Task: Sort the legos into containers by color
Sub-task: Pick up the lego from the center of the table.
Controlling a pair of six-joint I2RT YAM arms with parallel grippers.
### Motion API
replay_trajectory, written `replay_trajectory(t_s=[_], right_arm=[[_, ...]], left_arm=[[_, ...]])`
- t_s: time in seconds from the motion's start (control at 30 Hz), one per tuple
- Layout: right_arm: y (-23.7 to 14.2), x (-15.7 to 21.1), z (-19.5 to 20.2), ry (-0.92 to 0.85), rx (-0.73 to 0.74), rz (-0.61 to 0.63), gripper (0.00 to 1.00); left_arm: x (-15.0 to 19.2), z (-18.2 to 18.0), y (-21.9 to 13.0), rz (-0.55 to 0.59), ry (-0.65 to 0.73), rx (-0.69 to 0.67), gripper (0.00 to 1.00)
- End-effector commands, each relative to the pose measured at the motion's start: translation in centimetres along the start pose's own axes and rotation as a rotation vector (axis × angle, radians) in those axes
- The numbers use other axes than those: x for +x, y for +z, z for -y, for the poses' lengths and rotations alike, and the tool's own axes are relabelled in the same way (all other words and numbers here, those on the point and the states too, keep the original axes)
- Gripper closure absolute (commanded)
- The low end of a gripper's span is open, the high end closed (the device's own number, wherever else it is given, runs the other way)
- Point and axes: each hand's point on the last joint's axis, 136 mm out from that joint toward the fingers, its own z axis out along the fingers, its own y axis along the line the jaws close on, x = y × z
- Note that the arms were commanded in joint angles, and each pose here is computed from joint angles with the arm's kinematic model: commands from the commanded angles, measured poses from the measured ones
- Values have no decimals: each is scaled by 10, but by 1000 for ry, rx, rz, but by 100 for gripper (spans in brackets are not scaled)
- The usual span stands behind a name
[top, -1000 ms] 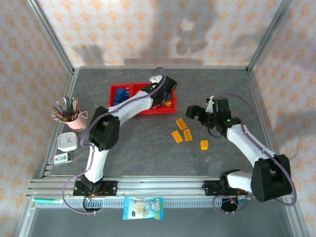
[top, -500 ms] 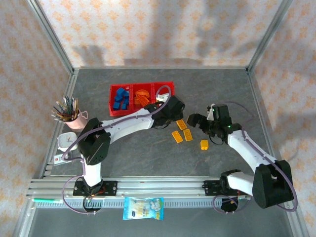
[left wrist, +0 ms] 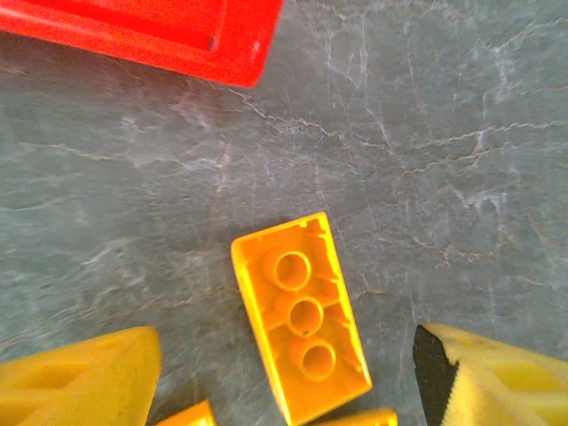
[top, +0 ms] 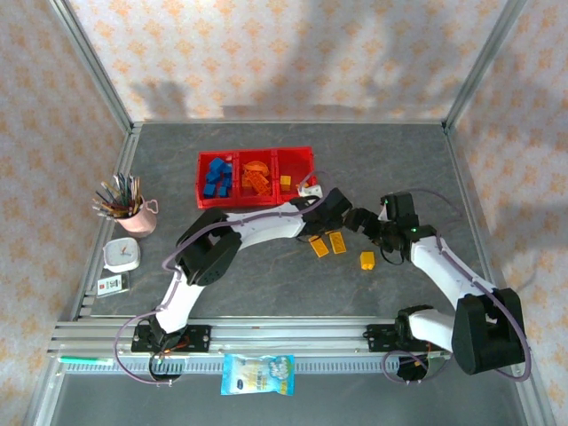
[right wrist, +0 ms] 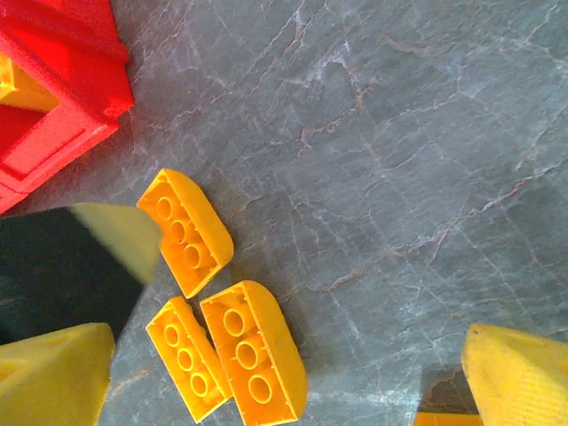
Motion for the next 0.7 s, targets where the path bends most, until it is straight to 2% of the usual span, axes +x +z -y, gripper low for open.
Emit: replay_trajectory(t_s=[0.0,0.13,0.37,0.57,0.67], right_arm=[[-3,-11,5,24,13,43,0],[-4,-13,13,54,12,41,0],[-6,-14,18,73,-8,43,0],[-5,-14,15,66,-26,31,0],[-4,-13,14,66,-29,27,0]], left_arm=[[-2,9,4,5,10,-12,24],[-2,7,18,7,37,-59,26],[-2,5,33,13,66,-95,38],[-2,-1,37,18,84,-127,54],[-4,1,34,23,89,-124,59]])
